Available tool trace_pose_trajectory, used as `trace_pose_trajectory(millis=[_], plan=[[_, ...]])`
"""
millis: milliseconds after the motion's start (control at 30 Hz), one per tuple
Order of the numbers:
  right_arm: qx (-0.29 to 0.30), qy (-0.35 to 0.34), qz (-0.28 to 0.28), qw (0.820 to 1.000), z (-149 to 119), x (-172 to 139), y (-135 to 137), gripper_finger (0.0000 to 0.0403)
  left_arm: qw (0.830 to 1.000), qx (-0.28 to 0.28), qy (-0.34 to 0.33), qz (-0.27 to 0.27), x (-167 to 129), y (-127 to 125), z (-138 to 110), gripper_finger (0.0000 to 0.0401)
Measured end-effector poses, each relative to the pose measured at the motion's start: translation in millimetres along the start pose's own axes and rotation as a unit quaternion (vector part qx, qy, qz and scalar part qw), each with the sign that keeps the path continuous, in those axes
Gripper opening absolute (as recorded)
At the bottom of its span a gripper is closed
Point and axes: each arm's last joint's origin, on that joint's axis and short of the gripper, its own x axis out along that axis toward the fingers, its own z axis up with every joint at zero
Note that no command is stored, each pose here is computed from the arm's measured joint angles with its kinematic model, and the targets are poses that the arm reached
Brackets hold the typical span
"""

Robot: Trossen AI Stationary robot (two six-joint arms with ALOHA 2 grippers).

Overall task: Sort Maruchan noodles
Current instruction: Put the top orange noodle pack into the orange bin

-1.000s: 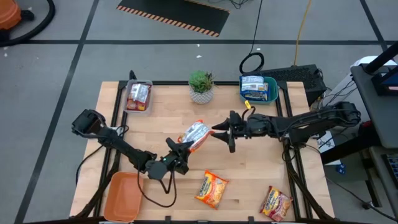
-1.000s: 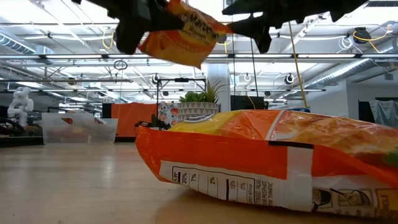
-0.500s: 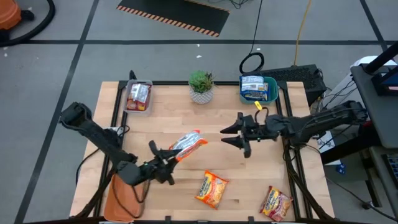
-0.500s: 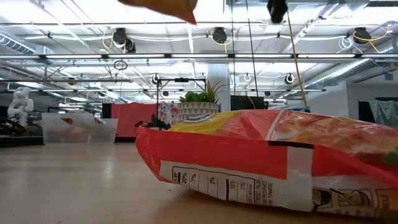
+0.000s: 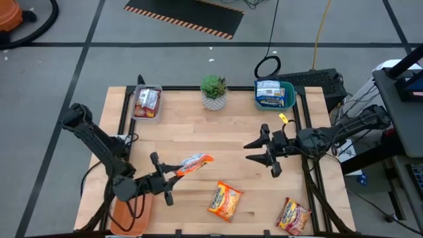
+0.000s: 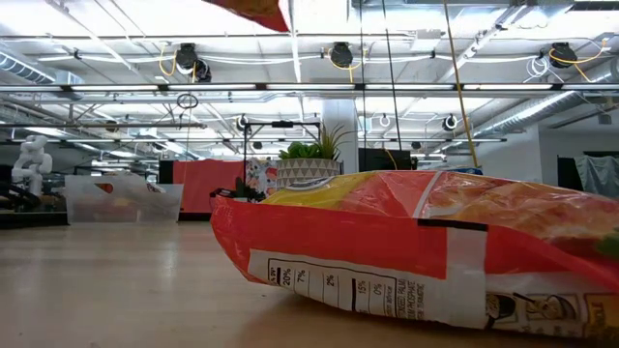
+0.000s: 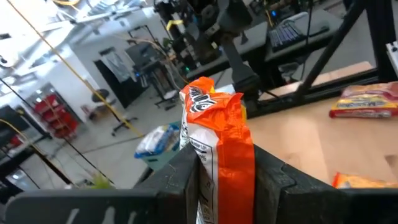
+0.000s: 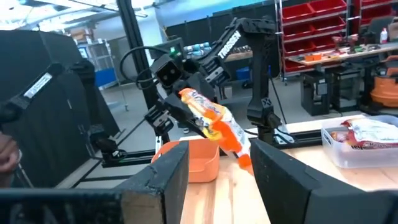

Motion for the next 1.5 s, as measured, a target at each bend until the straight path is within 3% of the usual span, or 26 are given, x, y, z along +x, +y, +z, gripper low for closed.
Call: trace_pose_trajectory(millis=[133, 300, 600, 700, 833, 967, 1100, 1233, 1500], plan=[[-0.011, -0.004, 0.007, 1.000, 1.7, -2.9, 2.4, 0.0165, 1.000, -0.024, 0.006, -0.005, -2.8, 5.9, 8.2, 0.0101], [-0.014, -0.006, 0.007, 1.000, 2.6, -3.8, 2.4, 0.0165, 0.999, -0.005, 0.029, -0.043, -1.1, 13.7, 32.9, 0.0101], [-0.007, 0.003, 0.014, 1.000, 0.4, -4.6, 5.5, 0.0165, 0.980, -0.034, 0.149, -0.125, -0.4, 47.0, 58.3, 0.0101], [-0.006, 0.005, 0.024, 1.000, -0.4, -5.5, 9.3, 0.0165, 0.959, -0.053, 0.213, -0.181, -3.4, 52.0, 53.5, 0.0101], [-0.005, 0.005, 0.035, 0.999, -1.0, -6.6, 13.9, 0.0165, 0.909, -0.092, 0.323, -0.249, -10.1, 54.7, 40.9, 0.0101], [-0.005, 0.002, 0.040, 0.999, -0.7, -7.1, 16.0, 0.0164, 0.865, -0.117, 0.403, -0.275, -19.1, 55.4, 32.4, 0.0101], [-0.003, 0.001, 0.041, 0.999, -0.6, -7.3, 16.5, 0.0165, 0.844, -0.130, 0.437, -0.282, -28.4, 53.8, 30.2, 0.0101], [-0.002, 0.000, 0.040, 0.999, -0.4, -7.3, 16.5, 0.0165, 0.813, -0.135, 0.475, -0.308, -40.2, 51.2, 28.6, 0.0101], [-0.003, 0.001, 0.040, 0.999, -0.6, -7.3, 16.4, 0.0164, 0.777, -0.063, 0.531, -0.331, -67.4, 53.1, 21.3, 0.0101]])
